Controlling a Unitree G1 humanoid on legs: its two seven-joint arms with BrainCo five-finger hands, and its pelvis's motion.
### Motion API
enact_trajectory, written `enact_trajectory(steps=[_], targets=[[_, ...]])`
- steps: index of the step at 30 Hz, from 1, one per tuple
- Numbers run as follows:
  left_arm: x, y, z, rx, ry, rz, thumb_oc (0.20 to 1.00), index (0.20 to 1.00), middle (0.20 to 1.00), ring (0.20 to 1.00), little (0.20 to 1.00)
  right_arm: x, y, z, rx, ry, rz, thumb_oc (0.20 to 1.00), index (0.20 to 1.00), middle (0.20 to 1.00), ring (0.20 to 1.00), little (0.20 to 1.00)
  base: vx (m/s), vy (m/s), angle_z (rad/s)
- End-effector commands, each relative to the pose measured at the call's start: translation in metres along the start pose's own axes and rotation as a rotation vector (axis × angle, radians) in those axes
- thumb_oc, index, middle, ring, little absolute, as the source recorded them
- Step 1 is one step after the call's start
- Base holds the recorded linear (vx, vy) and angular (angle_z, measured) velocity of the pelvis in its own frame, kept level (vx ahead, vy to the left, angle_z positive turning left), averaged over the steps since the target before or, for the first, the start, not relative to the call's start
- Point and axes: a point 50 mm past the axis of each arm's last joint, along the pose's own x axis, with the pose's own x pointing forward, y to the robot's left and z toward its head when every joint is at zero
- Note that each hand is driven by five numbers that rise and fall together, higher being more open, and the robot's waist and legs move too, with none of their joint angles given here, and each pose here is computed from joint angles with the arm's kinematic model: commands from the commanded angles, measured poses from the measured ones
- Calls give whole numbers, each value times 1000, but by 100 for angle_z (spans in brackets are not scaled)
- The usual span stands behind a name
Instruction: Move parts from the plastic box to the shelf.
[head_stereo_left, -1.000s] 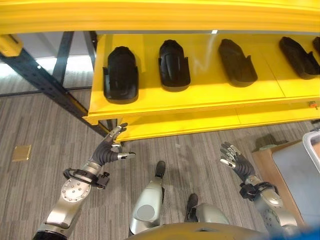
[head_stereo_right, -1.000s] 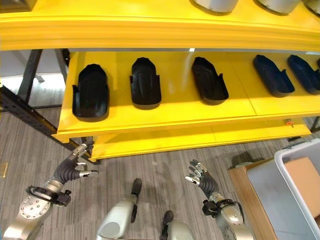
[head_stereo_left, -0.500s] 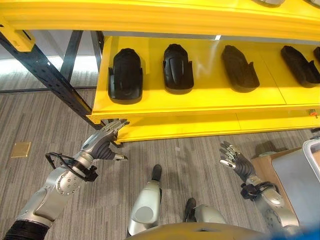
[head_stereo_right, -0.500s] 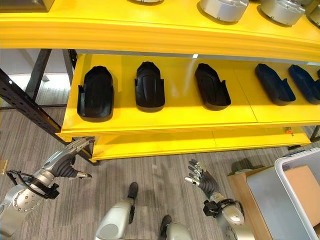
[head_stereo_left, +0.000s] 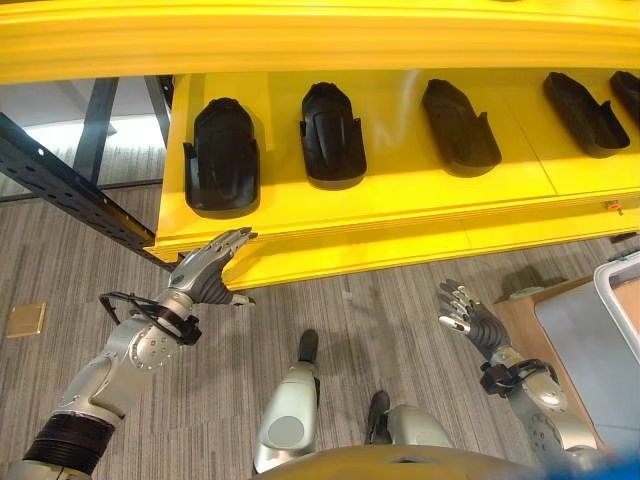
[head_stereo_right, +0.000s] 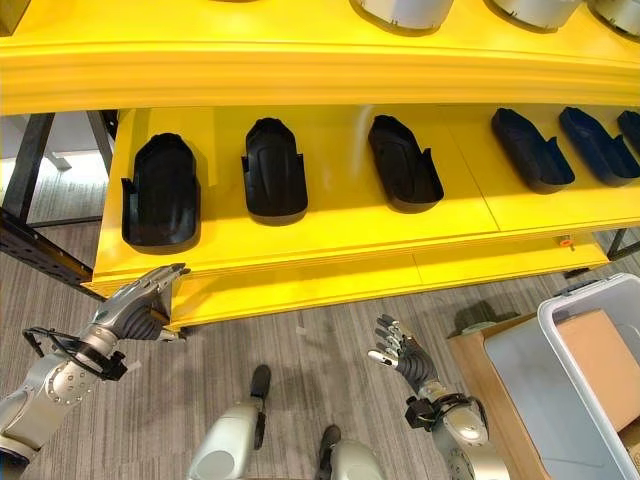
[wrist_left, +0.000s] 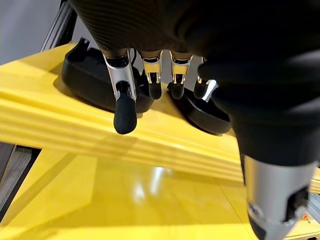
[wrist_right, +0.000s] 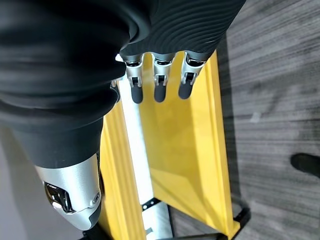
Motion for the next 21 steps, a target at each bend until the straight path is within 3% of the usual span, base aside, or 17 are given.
enact_trajectory(steps=[1, 21], targets=[[2, 7, 5, 17, -20, 75, 1000, 1000, 1000, 1000, 1000, 6, 0, 21, -40, -87, 19, 1000, 1000, 1000, 1000, 1000, 0, 0, 0], [6, -3, -5, 16, 36, 50, 1000, 1000, 1000, 1000, 1000, 7, 1, 23, -44, -90, 19, 1000, 1000, 1000, 1000, 1000, 0, 0, 0]])
